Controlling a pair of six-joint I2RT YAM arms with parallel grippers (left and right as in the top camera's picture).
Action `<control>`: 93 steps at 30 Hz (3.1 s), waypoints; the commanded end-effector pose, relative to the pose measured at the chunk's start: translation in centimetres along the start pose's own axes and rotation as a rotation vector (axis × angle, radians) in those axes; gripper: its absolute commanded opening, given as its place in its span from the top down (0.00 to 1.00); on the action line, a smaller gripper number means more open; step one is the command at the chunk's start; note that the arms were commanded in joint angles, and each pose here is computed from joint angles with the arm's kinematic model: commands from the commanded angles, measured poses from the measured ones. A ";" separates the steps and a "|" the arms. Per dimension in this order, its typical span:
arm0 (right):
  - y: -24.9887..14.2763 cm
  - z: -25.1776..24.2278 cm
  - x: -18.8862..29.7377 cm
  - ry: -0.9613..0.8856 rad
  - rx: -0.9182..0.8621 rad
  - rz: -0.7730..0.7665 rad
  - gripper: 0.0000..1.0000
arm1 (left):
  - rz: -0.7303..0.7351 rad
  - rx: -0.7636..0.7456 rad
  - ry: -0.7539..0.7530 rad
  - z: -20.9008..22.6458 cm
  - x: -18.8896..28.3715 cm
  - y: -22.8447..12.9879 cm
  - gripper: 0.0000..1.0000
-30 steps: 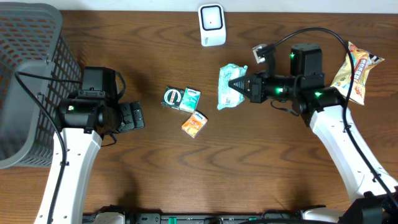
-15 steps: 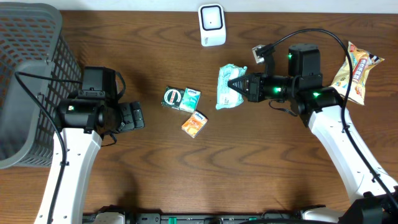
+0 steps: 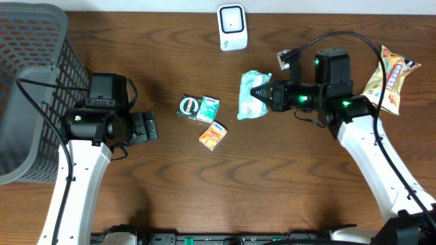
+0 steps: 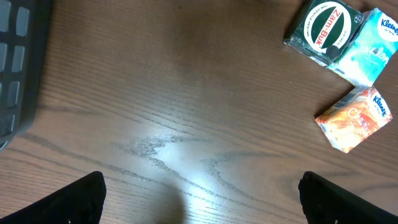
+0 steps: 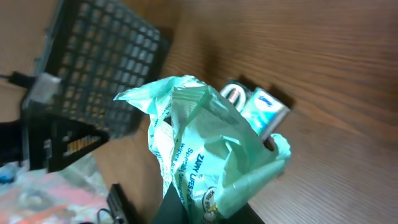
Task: Scan the item barcode
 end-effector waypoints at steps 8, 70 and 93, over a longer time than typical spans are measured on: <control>0.6 -5.6 -0.3 -0.461 -0.028 -0.112 0.99 | 0.009 0.010 0.007 0.0 -0.2 -0.2 0.02; -2.3 -15.2 1.9 -1.146 0.272 0.420 0.13 | 0.009 0.010 0.006 0.0 -0.2 -0.2 0.02; -9.4 -22.1 0.7 -0.877 0.114 0.500 0.68 | 0.009 0.010 0.007 0.0 -0.2 -0.2 0.02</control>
Point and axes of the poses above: each gripper's point midway between its finger pads, its own x axis back along the fingers, its own z axis along the line the jaws close on, y = z × x, the point moved 1 cm from there along x, back along the fingers, and after that the axes turned 3 degrees about -x, right-handed, at the moved point
